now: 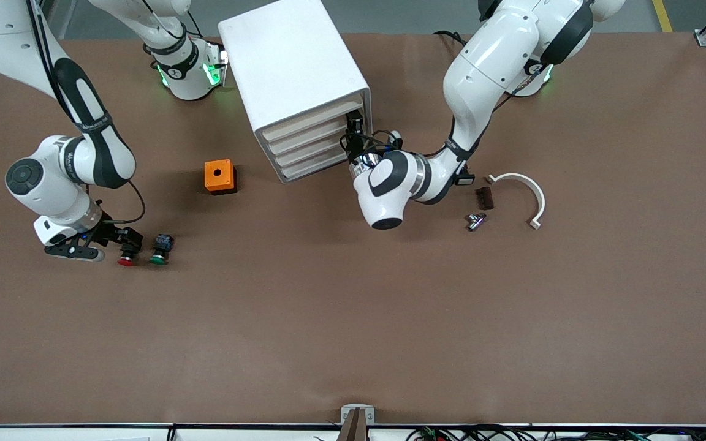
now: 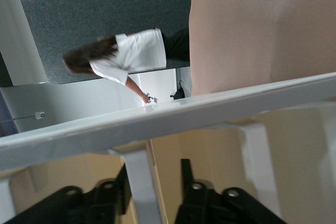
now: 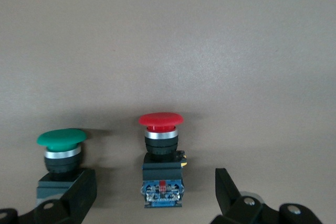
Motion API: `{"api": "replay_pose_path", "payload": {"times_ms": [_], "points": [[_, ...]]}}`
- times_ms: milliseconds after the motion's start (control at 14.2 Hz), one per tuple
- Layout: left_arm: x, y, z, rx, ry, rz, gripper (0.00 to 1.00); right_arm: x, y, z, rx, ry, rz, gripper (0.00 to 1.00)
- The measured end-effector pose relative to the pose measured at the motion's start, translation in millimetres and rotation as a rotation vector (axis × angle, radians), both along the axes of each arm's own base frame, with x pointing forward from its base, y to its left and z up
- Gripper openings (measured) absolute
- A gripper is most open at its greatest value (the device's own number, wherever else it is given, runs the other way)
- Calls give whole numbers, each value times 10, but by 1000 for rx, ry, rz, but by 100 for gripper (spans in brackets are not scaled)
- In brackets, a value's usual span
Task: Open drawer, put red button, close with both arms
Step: 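Pull the drawer open with the left gripper while the right gripper reaches the button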
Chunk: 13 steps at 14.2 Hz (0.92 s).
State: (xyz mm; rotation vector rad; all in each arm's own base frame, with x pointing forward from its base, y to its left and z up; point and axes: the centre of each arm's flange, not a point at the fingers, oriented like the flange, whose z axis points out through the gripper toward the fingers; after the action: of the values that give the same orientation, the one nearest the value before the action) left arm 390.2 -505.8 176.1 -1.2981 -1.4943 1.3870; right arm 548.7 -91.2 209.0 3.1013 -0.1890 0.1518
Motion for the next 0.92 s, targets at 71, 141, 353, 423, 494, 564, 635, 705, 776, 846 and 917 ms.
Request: {"api": "replay_pose_path", "payload": {"times_ms": [71, 141, 353, 423, 494, 564, 635, 705, 776, 846, 917], "points": [[-6, -9, 4, -2, 2, 1, 27, -7, -1, -35, 1, 5, -6, 100], [-2, -6, 4, -3, 3, 3, 16, -12, -1, -58, 2, 9, -9, 100], [36, 28, 11, 17, 19, 15, 8, -23, 1, -128, 4, 16, -19, 100], [72, 56, 11, 18, 19, 22, 8, -23, 0, -161, 3, 12, -21, 100], [122, 95, 12, 17, 19, 32, 8, -23, -1, -197, 3, 9, -22, 100], [182, 142, 14, 17, 19, 44, 8, -28, -2, -231, 3, 10, -24, 100], [257, 203, 16, 16, 19, 60, 8, -35, -2, -260, 4, 14, -25, 100], [332, 265, 16, 16, 20, 77, 8, -38, -2, -271, 4, 16, -26, 100], [407, 331, 15, 15, 21, 95, 8, -39, -2, -272, 4, 17, -26, 100], [481, 395, 17, 14, 22, 111, 8, -39, -2, -273, 4, 18, -27, 100], [553, 455, 24, 13, 20, 126, 8, -42, -2, -276, 5, 21, -28, 93]]}}
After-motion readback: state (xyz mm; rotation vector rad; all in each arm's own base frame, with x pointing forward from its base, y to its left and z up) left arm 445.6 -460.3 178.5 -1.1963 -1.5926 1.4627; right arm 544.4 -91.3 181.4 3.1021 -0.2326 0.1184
